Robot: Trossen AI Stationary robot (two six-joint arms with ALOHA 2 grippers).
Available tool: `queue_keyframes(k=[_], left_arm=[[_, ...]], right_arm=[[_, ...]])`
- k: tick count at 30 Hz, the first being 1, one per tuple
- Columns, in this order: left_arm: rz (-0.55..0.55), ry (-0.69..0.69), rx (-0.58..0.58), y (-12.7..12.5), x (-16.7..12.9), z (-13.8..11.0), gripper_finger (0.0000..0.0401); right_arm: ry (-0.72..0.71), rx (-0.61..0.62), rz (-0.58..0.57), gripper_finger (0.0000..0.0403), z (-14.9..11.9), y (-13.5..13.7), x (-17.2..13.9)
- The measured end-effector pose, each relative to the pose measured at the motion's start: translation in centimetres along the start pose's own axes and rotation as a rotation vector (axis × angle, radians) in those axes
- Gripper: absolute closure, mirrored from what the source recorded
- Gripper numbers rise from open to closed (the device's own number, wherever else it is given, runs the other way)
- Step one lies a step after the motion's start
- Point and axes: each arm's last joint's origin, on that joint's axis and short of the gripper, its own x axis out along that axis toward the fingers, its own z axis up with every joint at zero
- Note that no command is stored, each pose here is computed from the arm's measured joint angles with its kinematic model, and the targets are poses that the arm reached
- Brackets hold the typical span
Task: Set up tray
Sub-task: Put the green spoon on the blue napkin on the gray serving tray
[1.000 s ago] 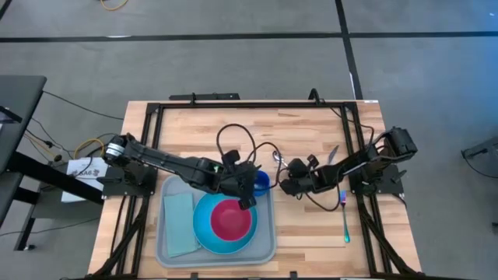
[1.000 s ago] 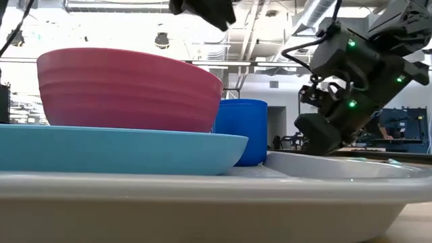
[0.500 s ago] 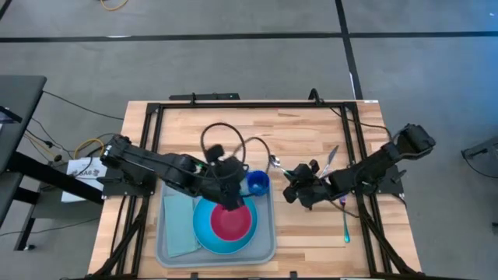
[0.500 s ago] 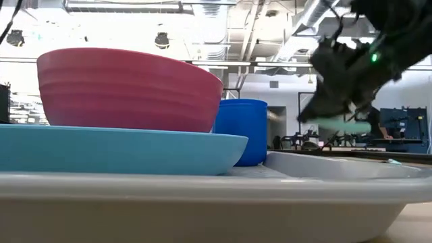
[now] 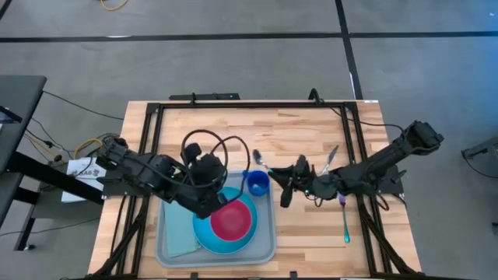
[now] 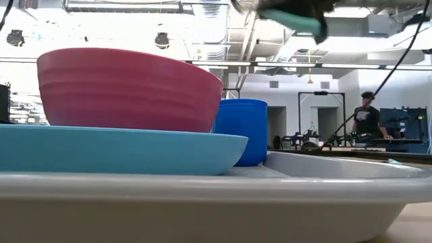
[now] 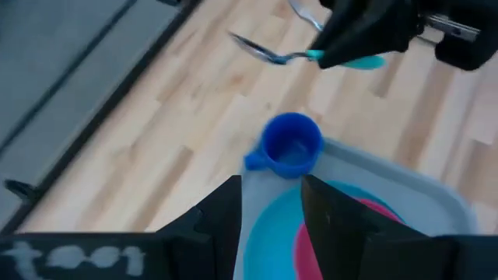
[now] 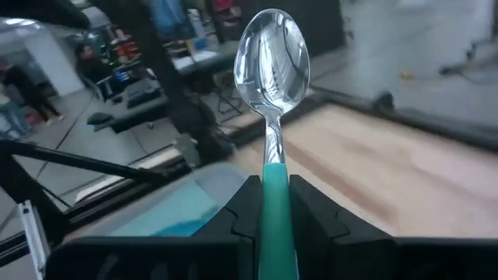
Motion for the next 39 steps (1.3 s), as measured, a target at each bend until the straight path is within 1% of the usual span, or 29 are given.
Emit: queue_keyframes(k=[2,3,6,9,12,13,15,18,20,22,24,26,29,34,39], left_arm=[[-0.007,-0.006,-0.028,-0.1,-0.3,-0.2,0.0279],[-0.001,-0.024,-0.047,-0.1,-0.6,-0.3,0.0279],[-0.008,-0.059,-0.089,-0.4,-1.5,-0.7,0.0279],[-0.025,-0.085,-0.100,-1.4,-2.3,-1.9,0.0279],[-0.011,-0.134,-0.098,-2.4,-2.9,-3.4,0.0285],[-0.009,-0.141,-0.097,-2.7,-2.9,-3.9,0.0289],[-0.002,-0.166,-0.094,-3.2,-3.1,-4.7,0.0297],[0.020,-0.200,-0.095,-3.6,-3.0,-5.5,0.0308],[0.039,-0.211,-0.081,-3.8,-2.6,-5.8,0.0311],[0.056,-0.220,-0.062,-3.8,-2.3,-5.9,0.0311],[0.066,-0.227,-0.071,-3.9,-1.8,-5.8,0.0306],[0.061,-0.233,-0.089,-4.1,-1.4,-5.5,0.0299],[0.053,-0.222,-0.064,-4.2,-0.9,-5.0,0.0286],[0.046,-0.231,-0.098,-4.1,-0.3,-4.1,0.0264],[0.064,-0.224,-0.115,-3.7,0.3,-3.7,0.0254]], right_arm=[[-0.006,-0.058,0.027,0.0367,0.9,1.5,1.6],[-0.001,-0.102,0.019,0.0367,1.0,2.1,2.4],[0.004,-0.207,-0.025,0.0367,1.0,3.9,4.9],[0.004,-0.291,-0.073,0.0367,0.2,5.3,6.9],[-0.023,-0.375,-0.143,0.0367,-0.6,6.6,7.8],[-0.042,-0.381,-0.159,0.0367,-0.5,7.0,8.0],[-0.060,-0.403,-0.178,0.0367,-0.4,7.6,7.8],[-0.085,-0.411,-0.166,0.0367,-0.3,8.4,7.4],[-0.107,-0.422,-0.154,0.0366,-0.2,9.1,6.8],[-0.117,-0.459,-0.165,0.0366,-0.3,9.7,6.1],[-0.121,-0.496,-0.166,0.0366,-0.4,10.2,5.5],[-0.124,-0.499,-0.155,0.0366,-0.5,10.5,5.2],[-0.126,-0.516,-0.150,0.0366,-0.4,10.7,4.8],[-0.130,-0.513,-0.160,0.0366,-0.5,11.0,4.4],[-0.130,-0.511,-0.173,0.0366,-0.5,10.9,4.5]])
